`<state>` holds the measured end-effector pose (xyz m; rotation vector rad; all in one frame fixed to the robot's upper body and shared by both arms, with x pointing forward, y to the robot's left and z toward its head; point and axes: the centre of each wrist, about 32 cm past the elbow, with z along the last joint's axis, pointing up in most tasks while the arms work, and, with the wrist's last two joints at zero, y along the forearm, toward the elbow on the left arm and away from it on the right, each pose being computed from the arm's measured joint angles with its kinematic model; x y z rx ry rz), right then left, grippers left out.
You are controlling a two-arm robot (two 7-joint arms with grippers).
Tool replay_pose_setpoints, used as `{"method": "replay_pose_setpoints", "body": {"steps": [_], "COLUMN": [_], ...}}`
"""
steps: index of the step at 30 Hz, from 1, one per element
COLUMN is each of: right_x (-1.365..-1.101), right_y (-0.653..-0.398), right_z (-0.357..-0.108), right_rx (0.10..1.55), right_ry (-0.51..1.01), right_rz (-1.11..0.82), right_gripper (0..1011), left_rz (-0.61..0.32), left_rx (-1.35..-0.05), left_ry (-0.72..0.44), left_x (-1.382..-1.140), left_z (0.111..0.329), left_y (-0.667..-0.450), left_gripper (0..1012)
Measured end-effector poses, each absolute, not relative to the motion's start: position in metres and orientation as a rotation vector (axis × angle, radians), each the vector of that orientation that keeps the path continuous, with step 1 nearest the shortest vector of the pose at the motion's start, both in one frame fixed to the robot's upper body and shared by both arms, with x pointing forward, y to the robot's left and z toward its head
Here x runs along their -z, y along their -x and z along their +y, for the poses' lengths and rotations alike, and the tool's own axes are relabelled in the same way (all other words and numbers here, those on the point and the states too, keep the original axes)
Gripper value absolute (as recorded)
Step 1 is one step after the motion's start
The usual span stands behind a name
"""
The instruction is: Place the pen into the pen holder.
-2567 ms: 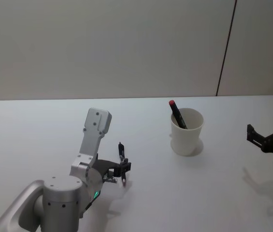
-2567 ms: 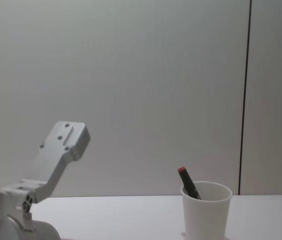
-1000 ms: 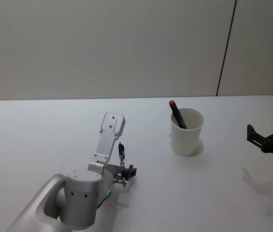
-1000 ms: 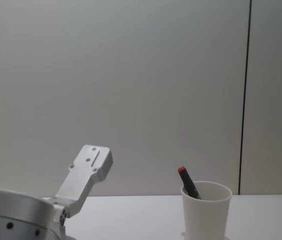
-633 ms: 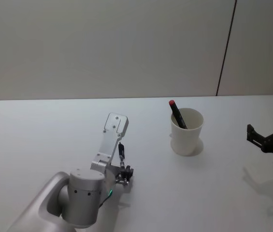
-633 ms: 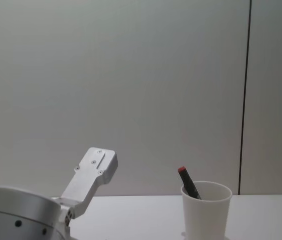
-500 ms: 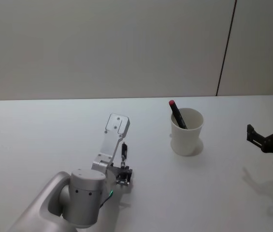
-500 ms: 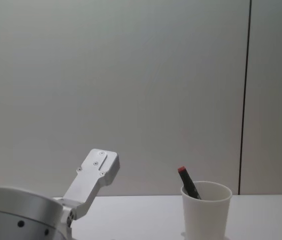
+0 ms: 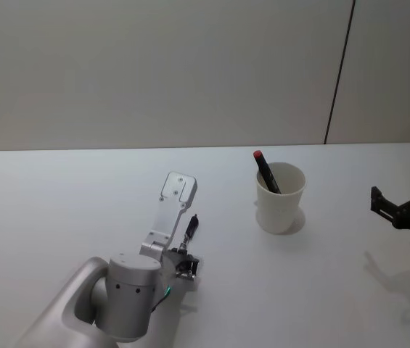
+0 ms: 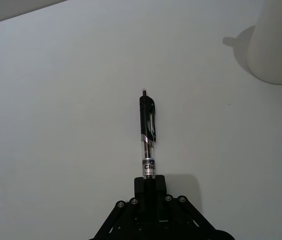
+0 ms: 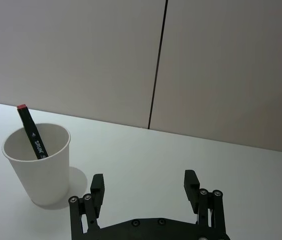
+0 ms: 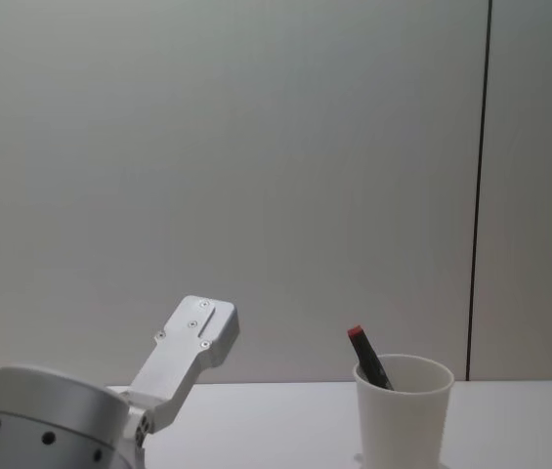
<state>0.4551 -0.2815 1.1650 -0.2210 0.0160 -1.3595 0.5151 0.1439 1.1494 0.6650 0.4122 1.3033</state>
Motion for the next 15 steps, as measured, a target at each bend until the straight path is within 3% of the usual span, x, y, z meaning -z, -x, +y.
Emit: {"method": "replay_pose_setpoints", "body": {"steps": [15], "right_x": [-1.1649], "right_y": [-0.4551], "right_z": [-0.2815], "right_rx": [1.359], "right_ry": [0.221], "right_rz": [0.016], "right_gripper": [1002], "left_rz": [0.366], "left_rx": [-1.328], "left_ry": [-0.638], "left_x": [-1.1498], "left_z": [0.1499], "left_y": [-0.5097], "left_gripper": [130]}}
